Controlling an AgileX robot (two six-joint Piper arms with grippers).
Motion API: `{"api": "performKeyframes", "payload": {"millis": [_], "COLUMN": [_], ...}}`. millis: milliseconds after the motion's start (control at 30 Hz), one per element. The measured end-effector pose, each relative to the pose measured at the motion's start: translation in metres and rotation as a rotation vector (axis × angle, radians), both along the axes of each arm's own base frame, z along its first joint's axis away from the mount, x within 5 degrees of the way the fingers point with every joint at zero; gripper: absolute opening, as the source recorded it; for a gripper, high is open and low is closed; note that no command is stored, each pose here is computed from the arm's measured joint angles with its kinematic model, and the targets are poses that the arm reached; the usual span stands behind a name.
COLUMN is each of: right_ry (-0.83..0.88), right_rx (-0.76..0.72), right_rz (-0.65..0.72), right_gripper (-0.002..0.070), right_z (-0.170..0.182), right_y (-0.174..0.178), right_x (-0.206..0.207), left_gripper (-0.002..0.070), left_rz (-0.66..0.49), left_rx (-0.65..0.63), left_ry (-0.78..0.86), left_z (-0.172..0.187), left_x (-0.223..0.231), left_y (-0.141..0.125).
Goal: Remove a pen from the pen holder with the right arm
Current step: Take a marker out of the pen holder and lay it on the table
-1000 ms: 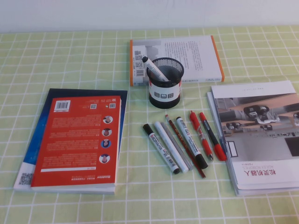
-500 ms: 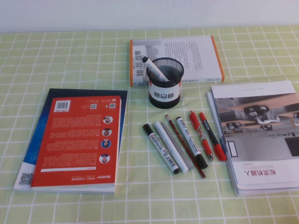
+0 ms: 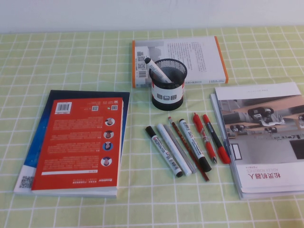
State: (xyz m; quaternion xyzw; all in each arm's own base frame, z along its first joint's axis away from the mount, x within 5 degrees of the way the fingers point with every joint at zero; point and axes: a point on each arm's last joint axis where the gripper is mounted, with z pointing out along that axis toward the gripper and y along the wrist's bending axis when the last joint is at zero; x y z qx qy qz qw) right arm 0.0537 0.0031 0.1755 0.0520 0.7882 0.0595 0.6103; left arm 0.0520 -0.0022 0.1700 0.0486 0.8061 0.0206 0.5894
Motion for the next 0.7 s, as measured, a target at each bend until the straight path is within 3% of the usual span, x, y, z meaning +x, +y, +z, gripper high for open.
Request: {"api": "performKeyframes", "payload": {"millis": [367,700], "right_ry": [-0.250,-0.246], "right_rx": [0.453,0.554], "right_rz": [-0.057,-0.062], "right_gripper": [-0.0013,-0.0013], "right_z": [0.024,0.024], "right_y": [0.000,0.000], "right_x": [0.003,0.003], "left_gripper": [-0.0005,-0.0005], "left_rz": [0.000,0.000], "left_rx": [0.000,0.000], "left_ry": [0.000,0.000], "left_z": [0.000,0.000], "left_x": [0.000,0.000], "left_y": [0.000,0.000]}}
